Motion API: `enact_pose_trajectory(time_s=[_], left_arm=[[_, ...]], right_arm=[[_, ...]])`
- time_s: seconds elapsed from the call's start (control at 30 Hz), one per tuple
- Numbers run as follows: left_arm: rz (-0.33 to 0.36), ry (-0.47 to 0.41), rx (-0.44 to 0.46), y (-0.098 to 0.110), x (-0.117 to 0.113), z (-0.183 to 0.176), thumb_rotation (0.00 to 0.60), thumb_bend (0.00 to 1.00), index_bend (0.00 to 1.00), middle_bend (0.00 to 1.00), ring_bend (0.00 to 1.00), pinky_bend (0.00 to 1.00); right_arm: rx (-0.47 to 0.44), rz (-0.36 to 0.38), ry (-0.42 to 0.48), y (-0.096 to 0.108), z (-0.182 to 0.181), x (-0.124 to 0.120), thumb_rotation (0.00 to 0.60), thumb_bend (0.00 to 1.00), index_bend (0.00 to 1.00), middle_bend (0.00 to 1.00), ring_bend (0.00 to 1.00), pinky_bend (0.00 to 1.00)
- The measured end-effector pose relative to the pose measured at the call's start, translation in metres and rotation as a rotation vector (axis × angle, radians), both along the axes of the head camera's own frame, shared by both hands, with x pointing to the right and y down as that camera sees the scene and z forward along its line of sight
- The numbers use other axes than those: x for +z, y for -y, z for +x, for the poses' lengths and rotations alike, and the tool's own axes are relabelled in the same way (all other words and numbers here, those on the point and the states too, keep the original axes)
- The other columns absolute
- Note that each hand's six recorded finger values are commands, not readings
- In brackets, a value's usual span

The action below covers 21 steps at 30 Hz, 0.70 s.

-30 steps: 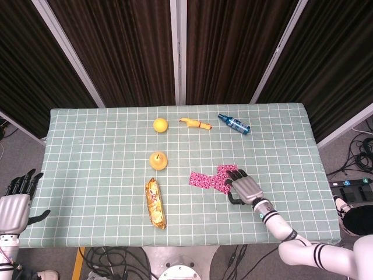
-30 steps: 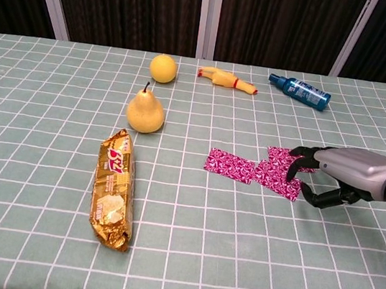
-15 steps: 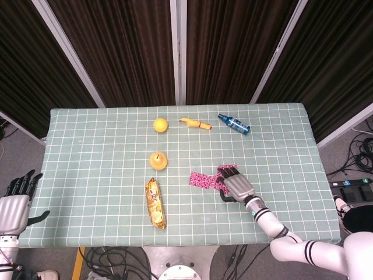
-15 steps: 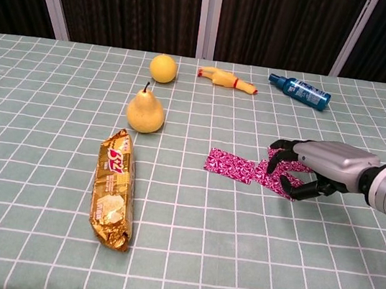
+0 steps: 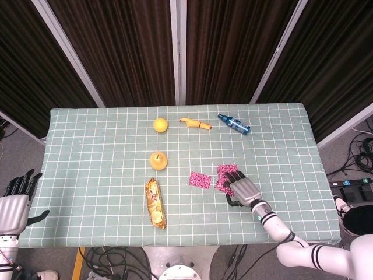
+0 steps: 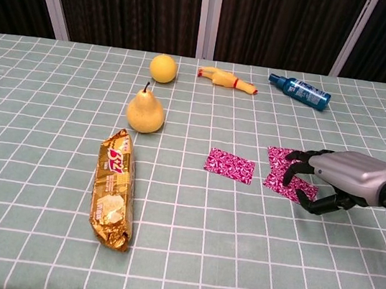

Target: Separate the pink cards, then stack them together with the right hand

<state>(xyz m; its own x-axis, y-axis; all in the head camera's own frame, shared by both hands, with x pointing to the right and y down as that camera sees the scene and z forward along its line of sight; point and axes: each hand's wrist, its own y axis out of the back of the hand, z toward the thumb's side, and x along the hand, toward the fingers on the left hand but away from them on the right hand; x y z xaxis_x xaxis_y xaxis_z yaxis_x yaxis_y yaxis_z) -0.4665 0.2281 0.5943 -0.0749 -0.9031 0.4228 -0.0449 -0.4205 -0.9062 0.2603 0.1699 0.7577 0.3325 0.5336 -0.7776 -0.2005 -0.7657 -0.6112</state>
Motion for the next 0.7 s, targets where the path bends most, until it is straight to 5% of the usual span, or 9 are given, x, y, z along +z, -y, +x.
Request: enact_pose_trajectory(time_s=[0.17,0.33,0.47,0.7], left_arm=[[0.002,-0.001,0.005,0.001,0.000,0.001,0.600,0.01,0.16,0.16,0.13,0.14],[0.002,-0.001,0.004,0.002,0.000,0.001,0.600,0.01,0.16,0.16,0.13,0.14],[-0.001,0.001,-0.002,0.000,0.000,0.000,0.600,0.01,0.16,0.16,0.13,0.14],[-0.009,0.006,-0.014,-0.002,0.000,-0.003,0.600,0.01,0.16,0.16,0.13,0.14]], right_arm=[[0.057,0.037,0.028,0.013,0.005,-0.009,0.281,0.40,0.26,0.01,0.00,0.00],[0.128,0.092,0.052,0.041,0.007,-0.014,0.487,0.20,0.27,0.03,0.00,0.00],[0.145,0.119,0.034,0.057,0.008,-0.007,0.583,0.18,0.30,0.04,0.00,0.00],[0.150,0.117,-0.006,0.070,-0.001,0.021,0.597,0.18,0.32,0.05,0.00,0.00]])
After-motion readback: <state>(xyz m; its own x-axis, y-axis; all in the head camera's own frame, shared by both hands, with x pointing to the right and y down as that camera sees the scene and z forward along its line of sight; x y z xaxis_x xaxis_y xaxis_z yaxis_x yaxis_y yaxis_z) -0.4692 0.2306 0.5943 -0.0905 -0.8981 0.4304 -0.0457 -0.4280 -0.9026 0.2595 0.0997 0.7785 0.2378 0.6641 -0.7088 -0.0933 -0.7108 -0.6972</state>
